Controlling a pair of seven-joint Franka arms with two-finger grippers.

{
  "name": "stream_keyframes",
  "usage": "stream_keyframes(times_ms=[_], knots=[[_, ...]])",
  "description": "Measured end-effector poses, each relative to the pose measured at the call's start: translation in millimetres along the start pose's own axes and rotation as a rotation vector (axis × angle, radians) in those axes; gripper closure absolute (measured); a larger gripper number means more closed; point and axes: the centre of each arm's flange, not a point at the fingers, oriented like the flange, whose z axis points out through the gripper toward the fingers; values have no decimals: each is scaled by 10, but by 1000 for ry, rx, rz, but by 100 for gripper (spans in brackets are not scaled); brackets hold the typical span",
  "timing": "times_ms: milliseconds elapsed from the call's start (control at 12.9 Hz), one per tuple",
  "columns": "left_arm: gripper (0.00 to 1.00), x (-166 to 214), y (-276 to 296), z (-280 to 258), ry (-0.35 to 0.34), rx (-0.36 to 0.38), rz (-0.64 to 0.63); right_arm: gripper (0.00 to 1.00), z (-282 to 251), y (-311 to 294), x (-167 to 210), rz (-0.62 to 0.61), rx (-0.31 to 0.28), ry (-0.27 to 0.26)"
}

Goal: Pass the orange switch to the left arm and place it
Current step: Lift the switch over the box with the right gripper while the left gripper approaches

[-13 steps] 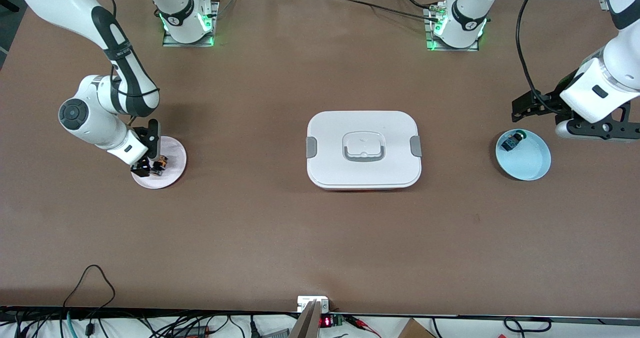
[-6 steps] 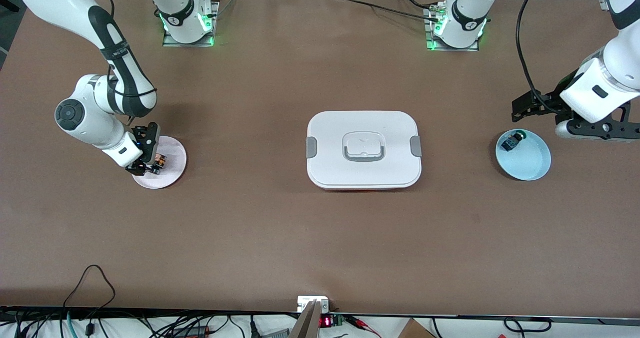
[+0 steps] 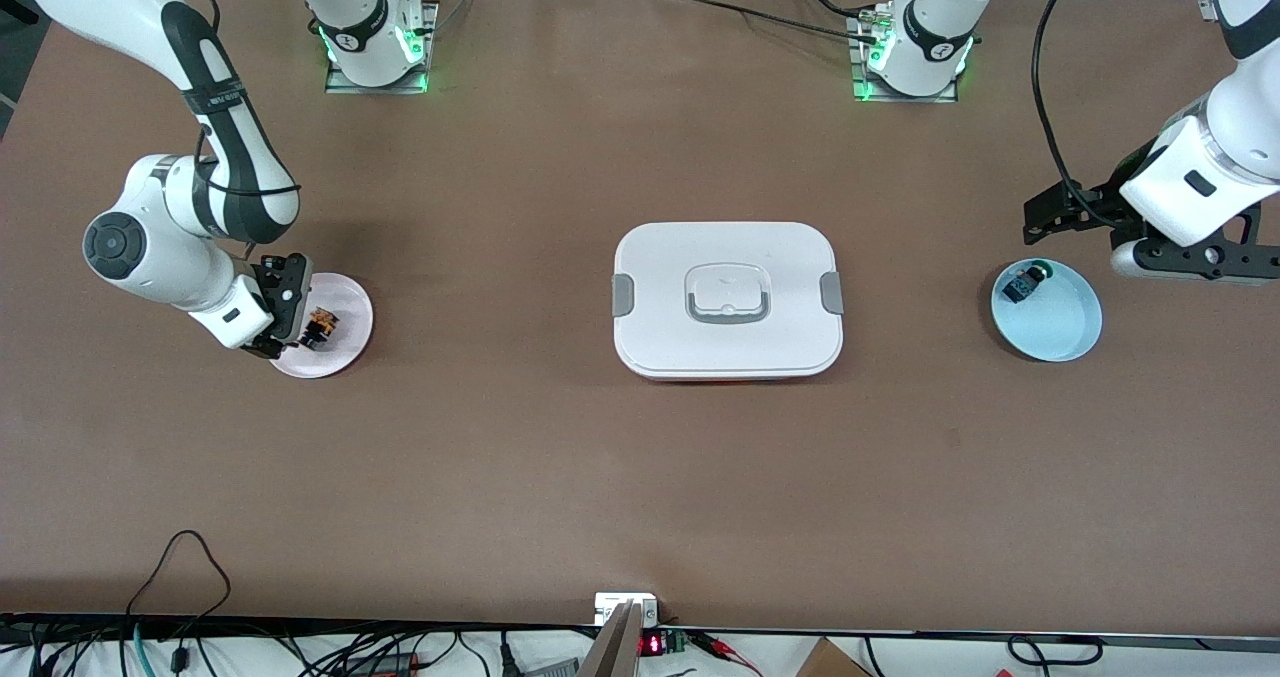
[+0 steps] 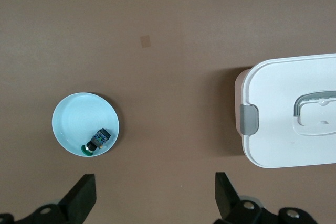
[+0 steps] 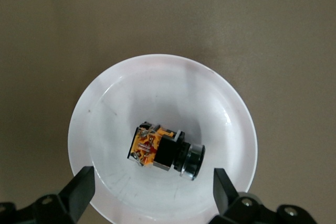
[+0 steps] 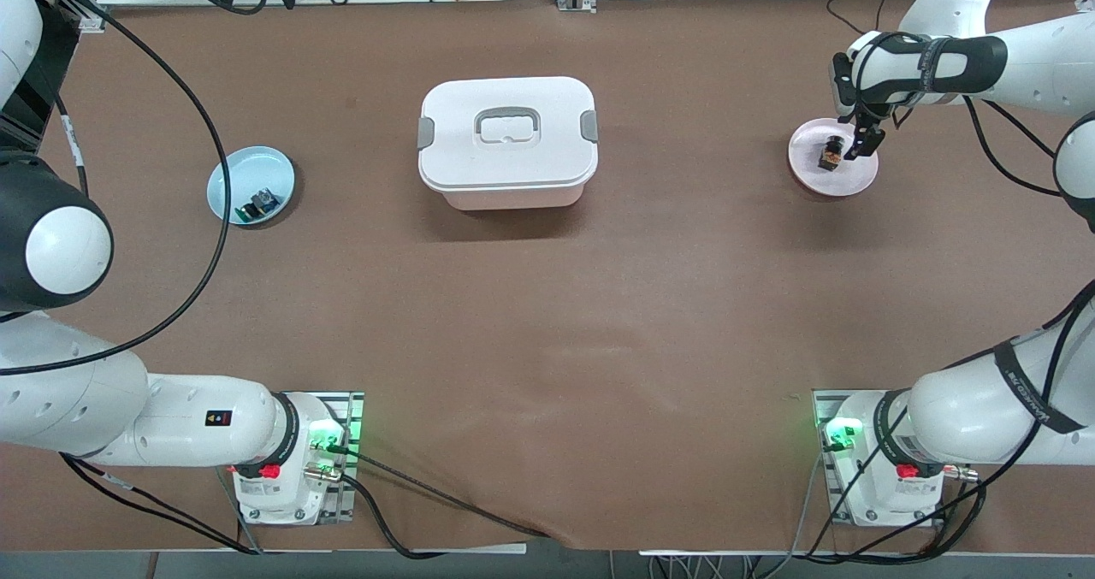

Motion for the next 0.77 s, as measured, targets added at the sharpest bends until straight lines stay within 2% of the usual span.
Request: stream_keyframes(times_ms=[310, 775], knots=[[0, 0, 0, 0, 0, 0, 0, 0, 228, -9, -20, 150, 26, -5], [0, 0, 0, 0, 0, 0, 0, 0, 431, 3, -26, 198, 22, -6]])
